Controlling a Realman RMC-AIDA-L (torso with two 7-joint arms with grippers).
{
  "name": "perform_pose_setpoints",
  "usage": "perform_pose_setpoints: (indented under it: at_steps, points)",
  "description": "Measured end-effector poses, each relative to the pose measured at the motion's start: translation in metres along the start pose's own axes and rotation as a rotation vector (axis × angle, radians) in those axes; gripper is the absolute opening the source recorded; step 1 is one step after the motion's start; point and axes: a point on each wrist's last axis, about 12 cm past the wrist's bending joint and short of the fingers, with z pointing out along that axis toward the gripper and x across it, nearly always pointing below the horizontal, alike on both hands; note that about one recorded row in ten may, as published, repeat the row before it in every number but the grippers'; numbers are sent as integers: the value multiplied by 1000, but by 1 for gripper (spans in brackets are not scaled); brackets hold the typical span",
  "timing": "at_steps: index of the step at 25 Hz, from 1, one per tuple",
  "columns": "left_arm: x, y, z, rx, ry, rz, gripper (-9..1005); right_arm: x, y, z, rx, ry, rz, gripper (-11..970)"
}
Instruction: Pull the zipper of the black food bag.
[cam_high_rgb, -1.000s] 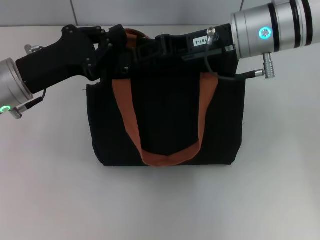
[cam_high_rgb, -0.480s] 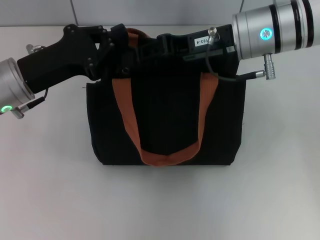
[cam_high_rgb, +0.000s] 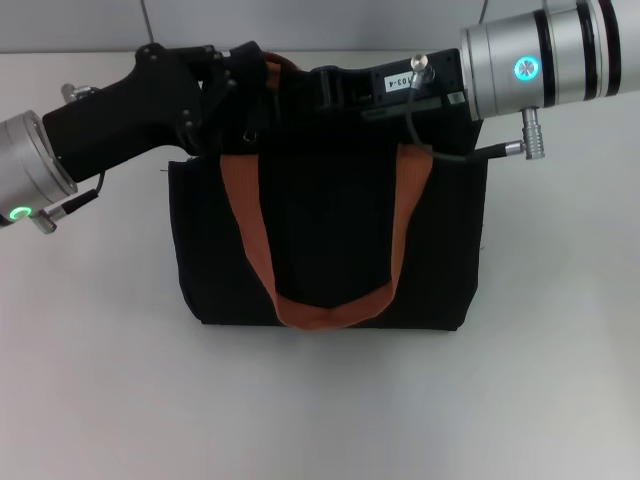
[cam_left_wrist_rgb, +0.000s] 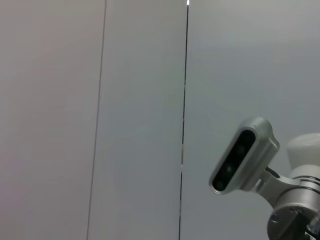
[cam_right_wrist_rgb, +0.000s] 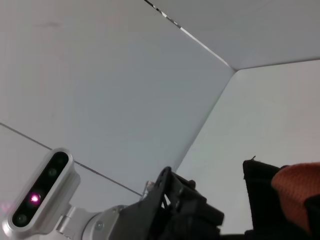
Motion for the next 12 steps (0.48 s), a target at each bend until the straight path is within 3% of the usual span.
perform_pose_setpoints:
  at_steps: [6, 12]
  points:
    - [-1, 1, -6, -29, -24, -5, 42, 2, -2, -4, 8, -8, -28, 23]
    - [-1, 2, -7, -37, -23, -12, 42, 3, -3, -10, 20, -26, -52, 10]
